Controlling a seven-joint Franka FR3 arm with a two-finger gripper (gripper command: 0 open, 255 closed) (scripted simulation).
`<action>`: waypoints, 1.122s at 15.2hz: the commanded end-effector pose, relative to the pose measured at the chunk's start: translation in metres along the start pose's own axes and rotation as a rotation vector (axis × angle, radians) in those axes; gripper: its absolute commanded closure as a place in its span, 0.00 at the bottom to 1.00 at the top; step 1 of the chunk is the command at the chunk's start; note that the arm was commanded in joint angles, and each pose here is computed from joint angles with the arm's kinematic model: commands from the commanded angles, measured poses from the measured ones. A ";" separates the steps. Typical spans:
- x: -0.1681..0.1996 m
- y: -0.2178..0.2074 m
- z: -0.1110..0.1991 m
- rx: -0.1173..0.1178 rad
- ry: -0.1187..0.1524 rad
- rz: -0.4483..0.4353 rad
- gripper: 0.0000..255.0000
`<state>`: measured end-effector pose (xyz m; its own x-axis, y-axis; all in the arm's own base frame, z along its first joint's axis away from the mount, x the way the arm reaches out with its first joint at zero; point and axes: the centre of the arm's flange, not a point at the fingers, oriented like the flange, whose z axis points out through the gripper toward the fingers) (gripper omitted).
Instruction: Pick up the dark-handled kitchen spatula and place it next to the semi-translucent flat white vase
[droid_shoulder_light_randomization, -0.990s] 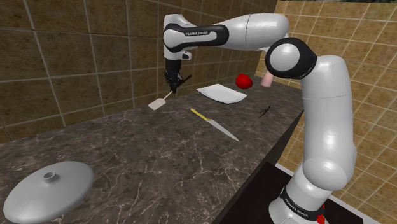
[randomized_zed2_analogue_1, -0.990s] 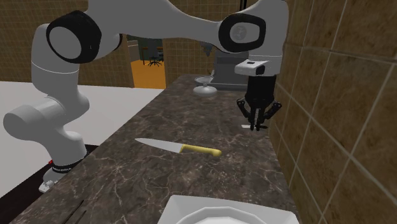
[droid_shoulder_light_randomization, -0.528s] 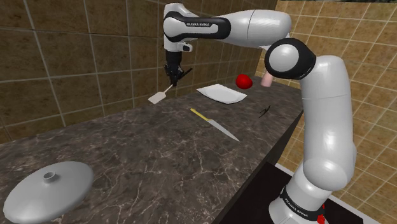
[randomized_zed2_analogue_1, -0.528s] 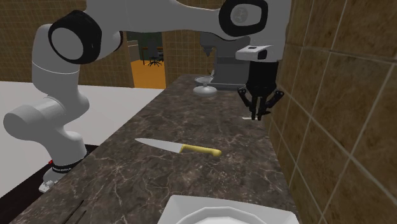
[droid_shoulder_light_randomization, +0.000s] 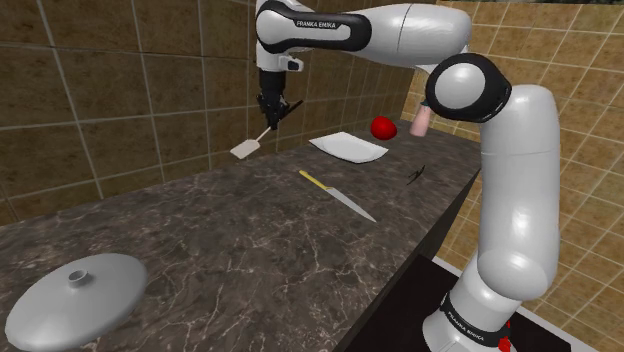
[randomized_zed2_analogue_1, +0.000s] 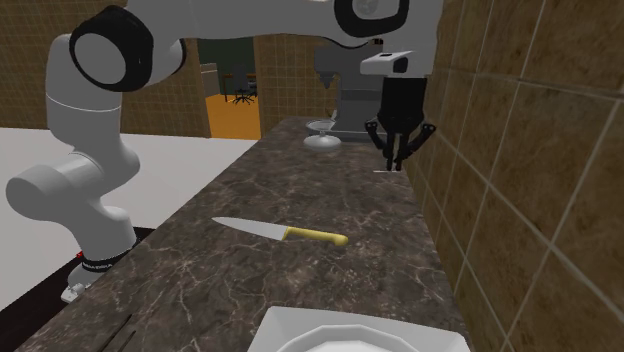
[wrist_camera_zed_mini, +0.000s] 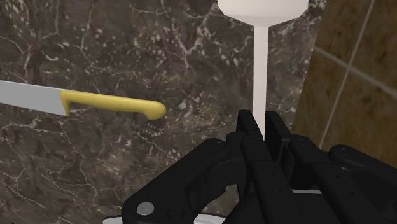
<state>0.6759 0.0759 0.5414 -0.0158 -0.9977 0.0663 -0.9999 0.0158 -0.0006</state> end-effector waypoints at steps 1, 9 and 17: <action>-0.019 0.015 -0.002 0.000 0.000 0.000 1.00; -0.098 0.085 -0.007 0.000 0.000 0.000 1.00; -0.178 0.155 -0.013 0.000 0.000 0.000 1.00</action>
<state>0.5348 0.2480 0.5392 -0.0147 -0.9977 0.0661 -0.9999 0.0147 -0.0003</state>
